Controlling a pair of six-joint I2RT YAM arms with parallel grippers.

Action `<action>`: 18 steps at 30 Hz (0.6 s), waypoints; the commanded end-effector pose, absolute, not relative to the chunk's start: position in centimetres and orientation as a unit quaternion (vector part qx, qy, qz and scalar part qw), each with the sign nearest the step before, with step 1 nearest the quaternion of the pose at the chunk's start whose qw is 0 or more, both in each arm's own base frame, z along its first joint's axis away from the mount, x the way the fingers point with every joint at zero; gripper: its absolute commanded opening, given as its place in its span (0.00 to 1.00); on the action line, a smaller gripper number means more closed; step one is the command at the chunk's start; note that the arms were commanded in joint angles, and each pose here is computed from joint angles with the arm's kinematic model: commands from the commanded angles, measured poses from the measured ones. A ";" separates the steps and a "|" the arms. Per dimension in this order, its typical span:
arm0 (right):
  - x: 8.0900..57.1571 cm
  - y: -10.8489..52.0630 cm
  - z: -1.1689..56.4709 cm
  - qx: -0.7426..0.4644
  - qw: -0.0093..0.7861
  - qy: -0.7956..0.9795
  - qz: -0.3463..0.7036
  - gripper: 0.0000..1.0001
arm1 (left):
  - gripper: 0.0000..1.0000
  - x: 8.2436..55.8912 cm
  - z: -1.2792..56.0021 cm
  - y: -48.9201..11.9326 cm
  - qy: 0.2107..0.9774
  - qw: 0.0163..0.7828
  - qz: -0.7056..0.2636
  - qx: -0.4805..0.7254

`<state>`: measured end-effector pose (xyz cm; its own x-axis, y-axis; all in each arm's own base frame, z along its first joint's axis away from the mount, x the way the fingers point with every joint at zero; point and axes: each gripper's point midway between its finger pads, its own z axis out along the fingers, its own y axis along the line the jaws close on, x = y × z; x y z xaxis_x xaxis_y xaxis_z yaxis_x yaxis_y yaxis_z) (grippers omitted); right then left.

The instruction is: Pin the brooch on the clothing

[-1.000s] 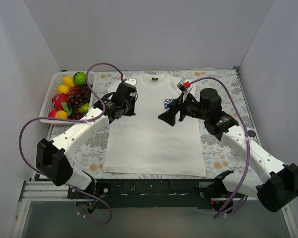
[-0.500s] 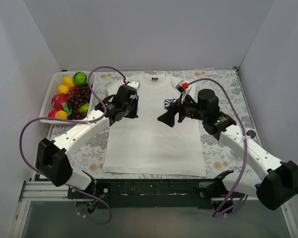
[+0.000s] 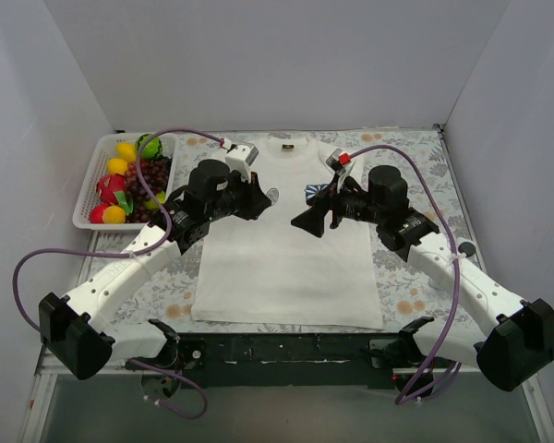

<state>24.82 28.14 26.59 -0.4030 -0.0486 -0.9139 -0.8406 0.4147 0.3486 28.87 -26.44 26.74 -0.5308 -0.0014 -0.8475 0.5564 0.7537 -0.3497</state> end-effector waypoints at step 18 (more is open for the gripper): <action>24.2 28.0 27.2 -0.309 0.459 0.698 0.454 0.93 | 0.00 27.4 26.4 -27.1 0.805 0.447 -0.333 0.203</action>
